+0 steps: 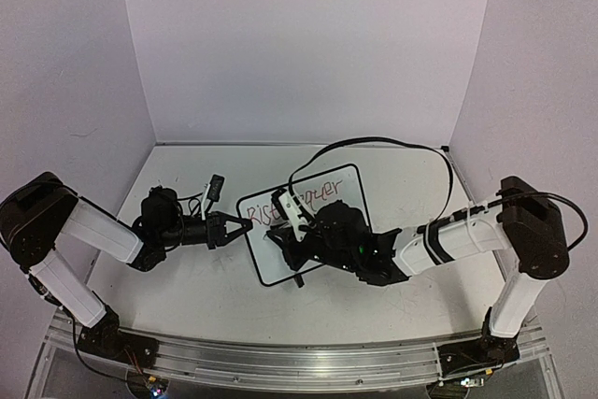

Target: Write a sentence on the whiteboard

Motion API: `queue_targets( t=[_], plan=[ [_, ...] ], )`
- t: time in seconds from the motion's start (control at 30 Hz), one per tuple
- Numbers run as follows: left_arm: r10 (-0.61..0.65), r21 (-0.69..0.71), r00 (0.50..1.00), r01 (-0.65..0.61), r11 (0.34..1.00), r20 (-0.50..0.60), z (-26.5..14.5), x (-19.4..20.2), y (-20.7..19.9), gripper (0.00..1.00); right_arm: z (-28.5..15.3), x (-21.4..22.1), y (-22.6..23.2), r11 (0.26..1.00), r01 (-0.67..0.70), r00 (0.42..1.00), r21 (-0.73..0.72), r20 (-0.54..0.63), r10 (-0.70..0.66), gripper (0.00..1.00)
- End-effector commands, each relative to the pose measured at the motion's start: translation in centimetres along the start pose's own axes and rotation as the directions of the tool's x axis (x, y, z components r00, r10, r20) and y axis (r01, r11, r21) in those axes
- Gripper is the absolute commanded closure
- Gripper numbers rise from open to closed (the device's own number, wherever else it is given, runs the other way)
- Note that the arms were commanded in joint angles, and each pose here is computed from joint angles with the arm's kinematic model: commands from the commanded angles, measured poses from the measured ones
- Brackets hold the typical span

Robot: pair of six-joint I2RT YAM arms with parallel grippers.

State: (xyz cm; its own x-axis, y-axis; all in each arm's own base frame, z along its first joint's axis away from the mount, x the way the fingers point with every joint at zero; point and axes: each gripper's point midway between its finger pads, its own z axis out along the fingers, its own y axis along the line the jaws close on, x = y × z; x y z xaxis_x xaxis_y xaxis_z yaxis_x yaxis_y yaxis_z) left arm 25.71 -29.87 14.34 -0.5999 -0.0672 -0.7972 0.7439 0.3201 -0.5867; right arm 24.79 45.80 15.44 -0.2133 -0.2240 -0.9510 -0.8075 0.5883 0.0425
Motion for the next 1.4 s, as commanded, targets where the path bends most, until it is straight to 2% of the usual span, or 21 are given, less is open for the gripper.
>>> queue_targets(
  t=[0.0, 0.77, 1.37],
  plan=[
    [-0.012, -0.046, 0.999, 0.011, 0.999, -0.031, 0.3, 0.5, 1.0, 1.0, 0.4, -0.5, 0.1, 1.0, -0.014, 1.0, 0.004, 0.007, 0.014, 1.0],
    [-0.007, -0.047, 0.999, 0.006, 0.999, -0.034, 0.3, 0.6, 1.1, 1.0, -0.4, 1.9, 0.0, 0.999, -0.034, 0.998, 0.023, -0.05, 0.035, 1.0],
    [-0.006, -0.05, 0.999, 0.004, 0.999, -0.032, 0.0, 0.7, 1.0, 1.0, -0.5, 4.3, 1.7, 0.999, -0.048, 0.993, -0.009, -0.108, 0.047, 1.0]
  ],
)
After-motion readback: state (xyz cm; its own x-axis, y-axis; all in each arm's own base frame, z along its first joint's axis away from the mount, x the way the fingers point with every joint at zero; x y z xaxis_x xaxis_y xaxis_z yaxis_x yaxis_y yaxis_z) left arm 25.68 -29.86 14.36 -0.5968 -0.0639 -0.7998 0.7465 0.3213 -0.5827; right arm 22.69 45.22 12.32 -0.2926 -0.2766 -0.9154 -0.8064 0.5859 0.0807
